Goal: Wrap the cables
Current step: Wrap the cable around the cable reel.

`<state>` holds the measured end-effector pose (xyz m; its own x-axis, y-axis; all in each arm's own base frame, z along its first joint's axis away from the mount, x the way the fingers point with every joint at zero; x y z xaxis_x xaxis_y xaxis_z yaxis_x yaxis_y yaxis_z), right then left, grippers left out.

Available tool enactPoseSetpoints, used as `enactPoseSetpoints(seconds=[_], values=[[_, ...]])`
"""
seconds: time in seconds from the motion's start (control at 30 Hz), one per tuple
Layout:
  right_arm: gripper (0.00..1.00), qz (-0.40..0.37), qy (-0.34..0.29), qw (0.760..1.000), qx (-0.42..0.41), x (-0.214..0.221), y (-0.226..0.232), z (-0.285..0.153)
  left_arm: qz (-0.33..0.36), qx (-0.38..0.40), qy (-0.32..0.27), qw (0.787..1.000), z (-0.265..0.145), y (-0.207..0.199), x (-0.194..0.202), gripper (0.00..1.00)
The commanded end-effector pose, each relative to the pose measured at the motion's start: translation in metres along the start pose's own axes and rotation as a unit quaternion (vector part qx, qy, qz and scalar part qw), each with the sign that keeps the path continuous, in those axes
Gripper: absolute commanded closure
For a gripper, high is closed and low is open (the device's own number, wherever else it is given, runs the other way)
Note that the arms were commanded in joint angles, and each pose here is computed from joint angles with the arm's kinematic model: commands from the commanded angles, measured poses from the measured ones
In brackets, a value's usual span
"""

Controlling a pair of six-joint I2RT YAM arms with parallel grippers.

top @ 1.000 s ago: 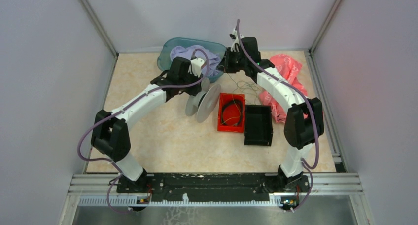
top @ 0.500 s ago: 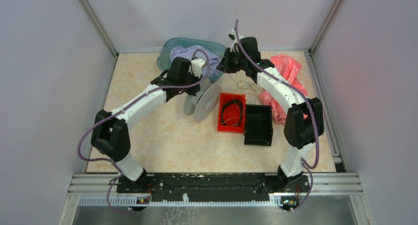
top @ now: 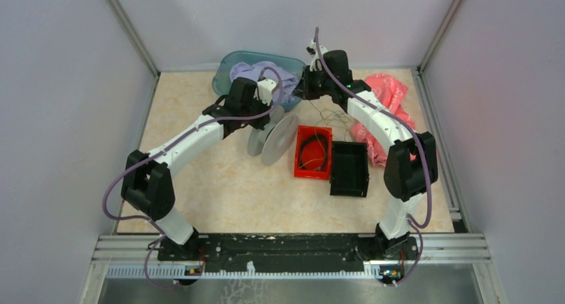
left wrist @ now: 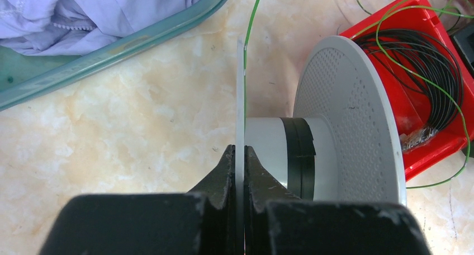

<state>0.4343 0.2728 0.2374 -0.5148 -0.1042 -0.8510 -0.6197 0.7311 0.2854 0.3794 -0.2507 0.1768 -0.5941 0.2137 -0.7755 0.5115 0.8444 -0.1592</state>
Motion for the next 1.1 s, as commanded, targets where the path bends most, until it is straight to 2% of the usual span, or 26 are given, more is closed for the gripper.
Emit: enactPoseSetpoints(seconds=[0.0, 0.17, 0.27, 0.33, 0.53, 0.7, 0.8, 1.07], values=[[0.95, -0.042, -0.028, 0.998, -0.023, -0.022, 0.015, -0.013, 0.01, 0.0, -0.084, 0.996, -0.027, -0.007, -0.046, 1.0], [0.73, -0.066, -0.032, 0.997, -0.034, -0.029, 0.012, -0.022, 0.009, -0.01, -0.126, 0.992, -0.044, -0.006, -0.068, 1.0], [0.53, -0.083, -0.044, 0.994, -0.047, -0.037, 0.012, -0.034, 0.015, -0.027, -0.146, 0.989, -0.055, -0.001, -0.08, 1.0], [0.47, -0.095, -0.052, 0.993, -0.049, -0.042, 0.009, -0.042, 0.02, -0.042, -0.16, 0.986, -0.064, 0.003, -0.088, 1.0], [0.34, -0.108, -0.074, 0.99, -0.057, -0.052, -0.001, -0.063, 0.036, -0.086, -0.198, 0.976, -0.087, 0.016, -0.105, 1.0], [0.28, -0.132, -0.069, 0.985, -0.083, -0.045, 0.003, -0.064, 0.035, -0.084, -0.215, 0.972, -0.099, 0.013, -0.117, 1.0], [0.27, -0.159, -0.08, 0.98, -0.094, -0.048, 0.013, -0.077, 0.02, -0.071, -0.215, 0.974, -0.104, 0.012, -0.123, 1.0], [0.2, -0.207, -0.077, 0.972, -0.08, -0.018, 0.01, -0.088, -0.042, -0.03, -0.231, 0.972, -0.126, 0.007, -0.142, 1.0]])
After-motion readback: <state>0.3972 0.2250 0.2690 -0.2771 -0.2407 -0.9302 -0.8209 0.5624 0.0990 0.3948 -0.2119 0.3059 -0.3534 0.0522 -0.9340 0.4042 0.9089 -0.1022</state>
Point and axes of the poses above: each gripper's point midway between its finger pads, its own z axis out along the fingers, its own y axis along the line the jaws close on, x = y × z, the point moved 1 cm from there along -z, back along the fingers, and after that the axes turned 10 degrees about -z, right-handed, at the moved point
